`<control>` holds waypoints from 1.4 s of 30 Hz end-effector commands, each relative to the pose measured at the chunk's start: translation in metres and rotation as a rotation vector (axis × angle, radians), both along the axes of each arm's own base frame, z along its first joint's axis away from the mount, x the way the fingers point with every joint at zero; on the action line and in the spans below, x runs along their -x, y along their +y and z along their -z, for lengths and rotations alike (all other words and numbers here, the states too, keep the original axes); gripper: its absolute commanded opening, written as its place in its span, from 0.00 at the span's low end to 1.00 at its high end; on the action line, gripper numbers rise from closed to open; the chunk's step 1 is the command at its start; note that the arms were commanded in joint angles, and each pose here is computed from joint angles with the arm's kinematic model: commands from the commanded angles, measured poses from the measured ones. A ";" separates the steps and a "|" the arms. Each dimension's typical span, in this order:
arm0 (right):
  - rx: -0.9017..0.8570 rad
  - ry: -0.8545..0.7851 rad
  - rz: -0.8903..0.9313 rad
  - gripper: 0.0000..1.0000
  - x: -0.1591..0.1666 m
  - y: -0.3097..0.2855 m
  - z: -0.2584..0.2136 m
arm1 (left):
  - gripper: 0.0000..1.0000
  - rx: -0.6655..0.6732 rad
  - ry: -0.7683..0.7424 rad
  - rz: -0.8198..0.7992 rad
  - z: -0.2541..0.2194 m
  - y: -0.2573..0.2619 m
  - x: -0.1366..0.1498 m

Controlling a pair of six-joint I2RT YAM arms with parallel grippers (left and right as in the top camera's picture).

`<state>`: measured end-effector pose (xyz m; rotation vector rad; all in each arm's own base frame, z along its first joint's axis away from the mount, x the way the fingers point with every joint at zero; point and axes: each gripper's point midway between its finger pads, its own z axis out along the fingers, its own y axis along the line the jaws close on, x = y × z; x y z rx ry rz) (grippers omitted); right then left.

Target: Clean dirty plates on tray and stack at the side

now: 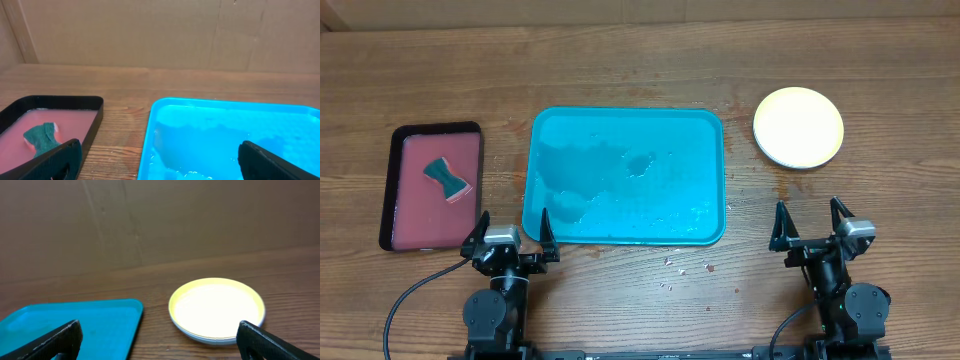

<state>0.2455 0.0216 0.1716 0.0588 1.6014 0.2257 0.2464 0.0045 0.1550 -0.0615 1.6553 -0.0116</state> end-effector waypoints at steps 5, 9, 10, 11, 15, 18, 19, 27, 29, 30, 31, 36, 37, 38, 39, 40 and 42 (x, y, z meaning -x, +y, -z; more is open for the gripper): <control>0.095 -0.010 0.041 1.00 -0.001 -0.007 0.002 | 1.00 -0.025 -0.010 0.020 -0.001 -0.004 0.000; 0.143 -0.014 0.039 1.00 0.000 -0.007 0.002 | 1.00 -0.025 -0.010 0.020 -0.001 -0.004 0.000; 0.146 -0.014 0.040 1.00 -0.001 -0.007 0.002 | 1.00 -0.025 -0.010 0.019 -0.001 -0.003 0.000; 0.146 -0.014 0.040 1.00 -0.001 -0.007 0.002 | 1.00 -0.025 -0.010 0.019 -0.001 -0.003 0.000; 0.169 -0.017 0.038 1.00 0.000 -0.007 0.002 | 1.00 -0.025 -0.009 0.020 -0.001 -0.004 0.000; 0.209 -0.020 0.038 1.00 -0.001 -0.007 0.002 | 1.00 -0.025 -0.009 0.020 -0.001 -0.004 0.000; 0.212 -0.020 0.037 1.00 0.000 -0.007 0.002 | 1.00 -0.025 -0.010 0.020 -0.001 -0.004 0.000; 0.212 -0.023 0.027 1.00 0.000 -0.005 0.002 | 1.00 -0.025 -0.009 0.020 -0.001 -0.004 0.000; 0.212 -0.023 0.028 1.00 0.000 -0.005 0.002 | 1.00 -0.025 -0.010 0.019 -0.001 -0.003 0.000; 0.212 -0.023 0.027 1.00 0.000 -0.005 0.002 | 1.00 -0.025 -0.009 0.019 -0.001 -0.003 0.000; 0.212 -0.023 0.027 1.00 0.000 -0.005 0.002 | 1.00 -0.025 -0.009 0.020 -0.001 -0.004 0.000; 0.212 -0.023 0.027 1.00 0.000 -0.005 0.002 | 1.00 -0.025 -0.009 0.020 -0.001 -0.004 0.000; 0.212 -0.023 0.027 1.00 0.000 -0.005 0.002 | 1.00 -0.025 -0.010 0.020 -0.001 -0.004 0.000; 0.212 -0.023 0.027 1.00 0.000 -0.005 0.002 | 1.00 -0.025 -0.009 0.020 -0.001 -0.004 0.000; 0.212 -0.023 0.027 1.00 0.000 -0.005 0.002 | 1.00 -0.025 -0.009 0.020 -0.001 -0.004 0.000; 0.212 -0.023 0.027 1.00 0.000 -0.005 0.002 | 1.00 -0.025 -0.009 0.020 -0.001 -0.004 0.000; 0.212 -0.023 0.027 1.00 0.000 -0.005 0.002 | 1.00 -0.025 -0.009 0.020 -0.001 -0.004 0.000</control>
